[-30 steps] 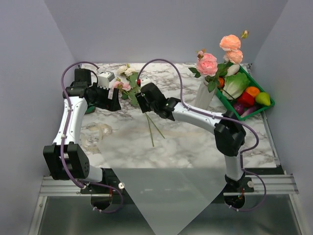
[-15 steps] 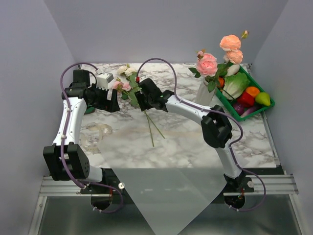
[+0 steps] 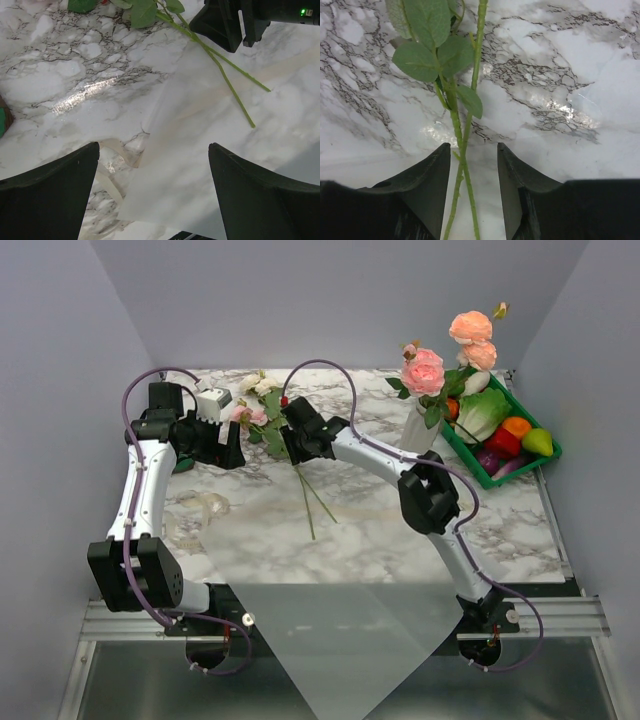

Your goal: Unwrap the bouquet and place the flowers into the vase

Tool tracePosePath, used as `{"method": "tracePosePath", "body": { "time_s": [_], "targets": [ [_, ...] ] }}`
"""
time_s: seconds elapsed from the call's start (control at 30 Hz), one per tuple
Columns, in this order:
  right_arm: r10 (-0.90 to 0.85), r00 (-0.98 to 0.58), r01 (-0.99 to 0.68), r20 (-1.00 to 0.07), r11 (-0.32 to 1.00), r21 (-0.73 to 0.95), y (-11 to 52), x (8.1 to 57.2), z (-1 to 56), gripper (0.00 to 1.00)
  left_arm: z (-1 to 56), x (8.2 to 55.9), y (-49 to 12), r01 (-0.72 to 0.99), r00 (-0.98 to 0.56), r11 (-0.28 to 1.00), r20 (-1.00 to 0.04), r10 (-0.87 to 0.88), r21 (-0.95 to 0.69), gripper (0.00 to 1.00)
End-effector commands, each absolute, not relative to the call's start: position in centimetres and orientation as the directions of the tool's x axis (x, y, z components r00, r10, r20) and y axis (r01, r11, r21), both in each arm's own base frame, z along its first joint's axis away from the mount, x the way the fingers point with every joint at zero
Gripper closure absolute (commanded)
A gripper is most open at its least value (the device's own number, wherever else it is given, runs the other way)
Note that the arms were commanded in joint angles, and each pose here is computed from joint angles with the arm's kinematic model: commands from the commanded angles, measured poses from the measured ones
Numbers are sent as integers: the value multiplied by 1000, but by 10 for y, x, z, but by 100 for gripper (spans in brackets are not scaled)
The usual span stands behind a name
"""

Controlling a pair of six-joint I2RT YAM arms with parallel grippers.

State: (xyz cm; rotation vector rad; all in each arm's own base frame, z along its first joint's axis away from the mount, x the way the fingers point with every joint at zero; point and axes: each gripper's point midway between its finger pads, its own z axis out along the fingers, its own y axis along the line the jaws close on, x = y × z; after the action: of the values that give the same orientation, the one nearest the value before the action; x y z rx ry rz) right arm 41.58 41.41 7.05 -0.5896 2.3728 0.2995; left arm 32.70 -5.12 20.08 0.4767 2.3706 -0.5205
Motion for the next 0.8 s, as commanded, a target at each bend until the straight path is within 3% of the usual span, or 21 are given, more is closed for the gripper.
{"method": "tracePosePath", "body": {
  "time_s": [0.0,0.77],
  "targets": [
    [-344,-721,-484,-602,871,81,412,412,60,50,210,323,-54,480,-693,843,-695,193,-245,1],
    [-361,-789,-469,-498,877,108,415,412,23,50,206,325,-52,487,-687,841,-698,202,-237,1]
  ]
}}
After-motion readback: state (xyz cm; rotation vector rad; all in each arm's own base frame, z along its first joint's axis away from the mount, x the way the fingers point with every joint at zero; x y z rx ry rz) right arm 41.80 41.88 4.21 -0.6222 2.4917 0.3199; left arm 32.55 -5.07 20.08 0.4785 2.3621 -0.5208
